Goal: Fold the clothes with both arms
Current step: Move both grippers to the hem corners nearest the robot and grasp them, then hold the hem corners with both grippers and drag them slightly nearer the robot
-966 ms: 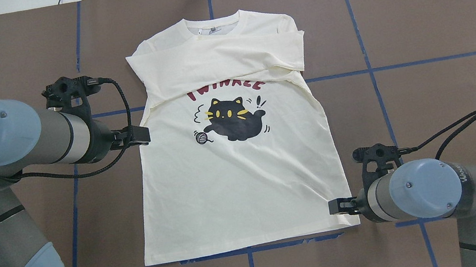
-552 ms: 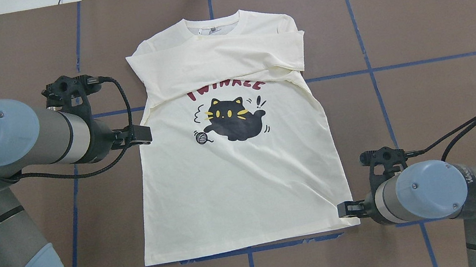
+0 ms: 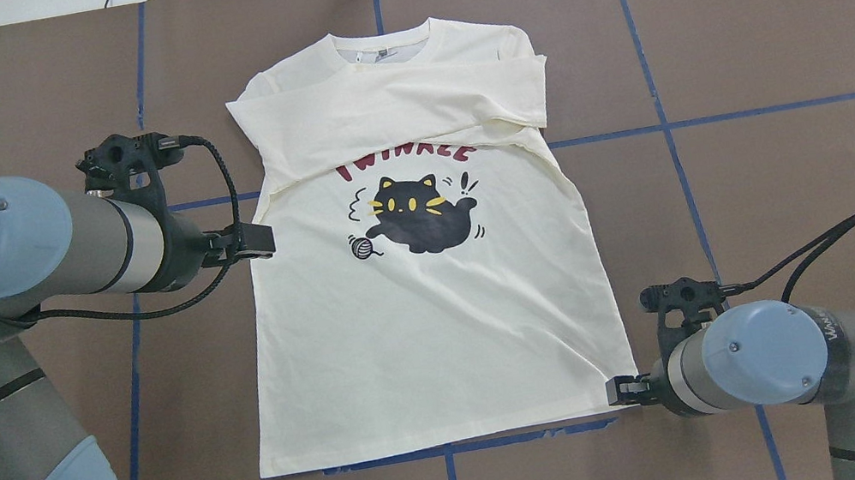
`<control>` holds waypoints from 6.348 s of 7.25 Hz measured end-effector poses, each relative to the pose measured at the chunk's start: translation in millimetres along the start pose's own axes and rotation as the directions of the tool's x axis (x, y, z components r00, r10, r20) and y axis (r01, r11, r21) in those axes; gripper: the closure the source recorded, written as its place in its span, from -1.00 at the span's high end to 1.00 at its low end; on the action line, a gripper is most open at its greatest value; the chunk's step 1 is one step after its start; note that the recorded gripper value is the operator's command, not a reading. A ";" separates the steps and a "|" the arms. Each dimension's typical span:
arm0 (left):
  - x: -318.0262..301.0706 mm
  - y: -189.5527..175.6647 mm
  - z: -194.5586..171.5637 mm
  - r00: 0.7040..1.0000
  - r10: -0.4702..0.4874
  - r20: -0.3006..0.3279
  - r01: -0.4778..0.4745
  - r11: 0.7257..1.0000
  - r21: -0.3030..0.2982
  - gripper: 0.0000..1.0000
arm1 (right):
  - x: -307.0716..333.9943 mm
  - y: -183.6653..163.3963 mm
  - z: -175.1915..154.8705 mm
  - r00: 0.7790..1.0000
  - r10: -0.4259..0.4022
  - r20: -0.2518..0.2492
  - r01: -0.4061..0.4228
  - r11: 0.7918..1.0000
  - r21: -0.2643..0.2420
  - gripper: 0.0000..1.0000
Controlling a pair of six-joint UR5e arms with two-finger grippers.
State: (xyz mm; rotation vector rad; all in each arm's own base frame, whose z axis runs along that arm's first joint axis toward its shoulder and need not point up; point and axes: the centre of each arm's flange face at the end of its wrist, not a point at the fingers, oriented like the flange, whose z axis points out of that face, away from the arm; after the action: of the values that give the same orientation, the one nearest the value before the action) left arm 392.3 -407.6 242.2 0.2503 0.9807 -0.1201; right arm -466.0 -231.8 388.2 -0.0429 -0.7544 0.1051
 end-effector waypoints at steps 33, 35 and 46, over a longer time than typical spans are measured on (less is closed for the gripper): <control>-2.2 224.6 100.6 0.905 -0.324 0.275 0.369 0.921 -0.128 -0.26 | -20.0 -32.1 -58.0 0.990 0.066 0.121 -0.070 0.997 0.027 -1.00; -2.4 219.5 99.6 0.904 -0.329 0.272 0.372 0.920 -0.122 -0.39 | -18.9 -34.1 -58.7 0.990 0.069 0.121 -0.073 0.997 0.028 -1.00; -20.3 204.3 20.2 0.971 -0.174 0.162 0.201 0.965 -0.167 -1.00 | 19.8 -30.8 -93.6 0.988 0.090 0.129 -0.090 0.996 -0.005 -1.00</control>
State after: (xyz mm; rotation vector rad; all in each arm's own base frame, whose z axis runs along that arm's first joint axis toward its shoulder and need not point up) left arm 440.8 -216.0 301.5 -0.0204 0.8620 -0.2181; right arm -385.0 -260.3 335.9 -0.0696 -0.8816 0.1955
